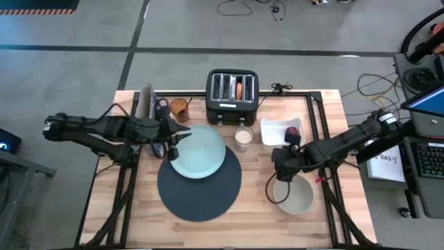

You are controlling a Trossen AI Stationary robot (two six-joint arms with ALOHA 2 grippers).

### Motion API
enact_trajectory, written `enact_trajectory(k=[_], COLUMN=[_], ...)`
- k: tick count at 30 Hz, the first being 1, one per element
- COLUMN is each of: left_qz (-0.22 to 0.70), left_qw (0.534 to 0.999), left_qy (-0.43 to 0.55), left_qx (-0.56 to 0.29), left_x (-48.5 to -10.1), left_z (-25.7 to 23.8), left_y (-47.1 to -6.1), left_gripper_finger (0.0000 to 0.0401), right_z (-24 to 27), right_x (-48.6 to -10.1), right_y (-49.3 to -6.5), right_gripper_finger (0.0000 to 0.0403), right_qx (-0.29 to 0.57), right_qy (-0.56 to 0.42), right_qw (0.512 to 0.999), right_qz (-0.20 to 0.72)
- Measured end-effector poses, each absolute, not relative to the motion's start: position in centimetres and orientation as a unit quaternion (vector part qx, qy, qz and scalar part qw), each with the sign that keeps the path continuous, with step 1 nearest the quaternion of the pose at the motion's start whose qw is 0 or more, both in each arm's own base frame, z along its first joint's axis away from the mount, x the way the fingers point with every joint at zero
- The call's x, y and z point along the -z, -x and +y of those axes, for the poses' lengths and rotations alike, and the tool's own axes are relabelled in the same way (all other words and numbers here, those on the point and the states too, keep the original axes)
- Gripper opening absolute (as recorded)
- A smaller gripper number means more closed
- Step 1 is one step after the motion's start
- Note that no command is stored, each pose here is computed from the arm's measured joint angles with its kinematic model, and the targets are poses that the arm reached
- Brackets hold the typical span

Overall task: Arrange a breakfast setting
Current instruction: Pour the cereal from the blue cereal box into the gray bowl

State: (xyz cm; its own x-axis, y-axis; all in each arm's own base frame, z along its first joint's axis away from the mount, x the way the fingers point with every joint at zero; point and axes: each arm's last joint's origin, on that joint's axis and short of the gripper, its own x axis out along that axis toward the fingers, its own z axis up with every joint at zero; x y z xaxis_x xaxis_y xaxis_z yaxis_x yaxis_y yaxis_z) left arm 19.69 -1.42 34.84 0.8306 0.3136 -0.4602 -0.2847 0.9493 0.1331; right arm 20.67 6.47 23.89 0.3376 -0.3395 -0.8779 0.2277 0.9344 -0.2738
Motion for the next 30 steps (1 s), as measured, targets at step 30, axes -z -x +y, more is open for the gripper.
enact_trajectory(k=[30], left_qz=[0.438], left_qw=[0.884], left_qy=[0.076], left_qx=[-0.146], left_x=[-35.4], left_z=[-8.4], left_y=[-17.1], left_gripper_finger=[0.0038], right_z=[6.8], right_x=[-25.3], right_y=[-22.1], right_gripper_finger=[0.0068], right_qx=[0.133], right_qy=[0.103], right_qw=[0.896], right_qz=[0.412])
